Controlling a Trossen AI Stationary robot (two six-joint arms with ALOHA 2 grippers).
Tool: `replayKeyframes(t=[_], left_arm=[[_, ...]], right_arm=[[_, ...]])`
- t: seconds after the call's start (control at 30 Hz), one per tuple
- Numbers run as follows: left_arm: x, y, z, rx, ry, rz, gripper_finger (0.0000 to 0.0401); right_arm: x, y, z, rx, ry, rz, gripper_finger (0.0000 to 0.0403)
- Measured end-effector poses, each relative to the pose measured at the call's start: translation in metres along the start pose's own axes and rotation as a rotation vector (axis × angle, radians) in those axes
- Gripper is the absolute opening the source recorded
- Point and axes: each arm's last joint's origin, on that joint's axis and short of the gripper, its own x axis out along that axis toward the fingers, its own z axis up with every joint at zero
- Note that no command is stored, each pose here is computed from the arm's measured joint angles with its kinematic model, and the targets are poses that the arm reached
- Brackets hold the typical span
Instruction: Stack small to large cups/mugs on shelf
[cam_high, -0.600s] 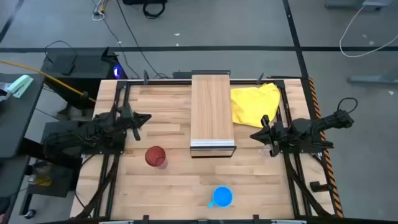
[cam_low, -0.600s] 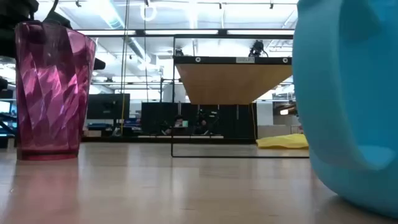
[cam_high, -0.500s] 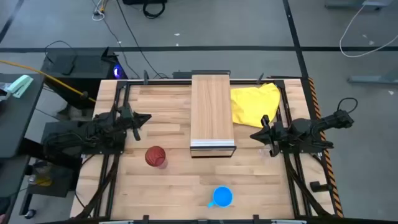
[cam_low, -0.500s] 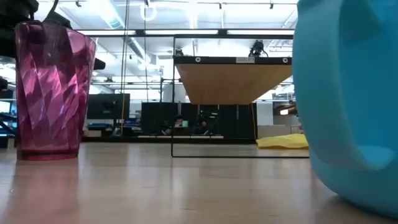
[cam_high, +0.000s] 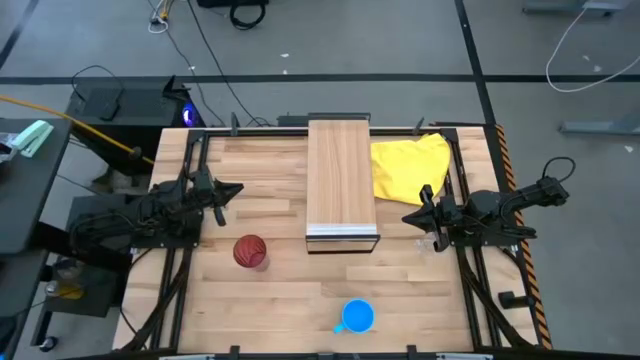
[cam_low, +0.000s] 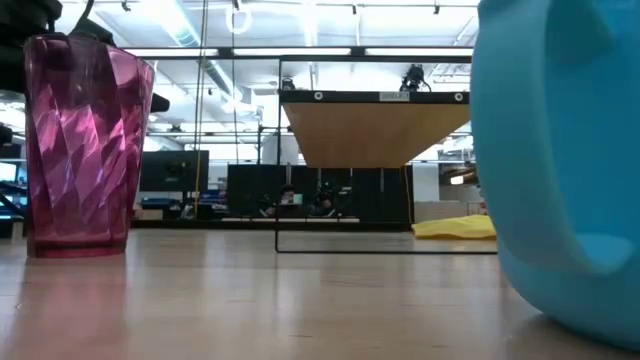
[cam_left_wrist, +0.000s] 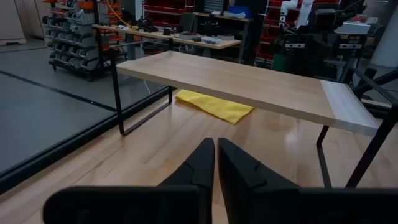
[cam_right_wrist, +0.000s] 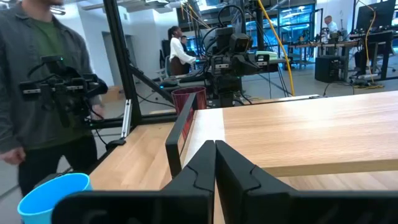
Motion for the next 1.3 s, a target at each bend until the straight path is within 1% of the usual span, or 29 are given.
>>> replayKeyframes(t=[0.17, 0.5, 0.9, 0.97, 1.03, 1.23, 1.3], left_arm=[[0.0, 0.0, 0.0, 0.0, 0.0, 0.0, 0.0023], [0.0, 0.0, 0.0, 0.0, 0.0, 0.0, 0.0036], [-0.0001, -0.0003, 0.002, -0.01, -0.02, -0.003, 0.0026], [-0.0001, -0.0003, 0.0023, -0.056, -0.022, -0.004, 0.0028], [-0.0001, -0.0003, 0.0023, -0.13, -0.022, -0.005, 0.0032], [-0.0002, -0.0005, 0.0048, -0.387, -0.046, -0.014, 0.0035], [-0.0003, -0.0009, 0.0078, -0.505, -0.075, -0.028, 0.0032]], right_arm=[[0.0, 0.0, 0.0, 0.0, 0.0, -0.001, 0.0016], [0.0, 0.0, 0.0, 0.0, 0.0, 0.0, 0.0016], [0.0, 0.0, 0.0, 0.0, 0.0, -0.001, 0.0016], [0.0, 0.0, 0.0, 0.0, 0.0, 0.0, 0.0016], [0.0, 0.0, 0.0, 0.0, 0.0, -0.001, 0.0016], [0.0, 0.0, 0.0, 0.0, 0.0, 0.0, 0.0016], [0.0, 0.0, 0.0, 0.0, 0.0, 0.0, 0.0016]])
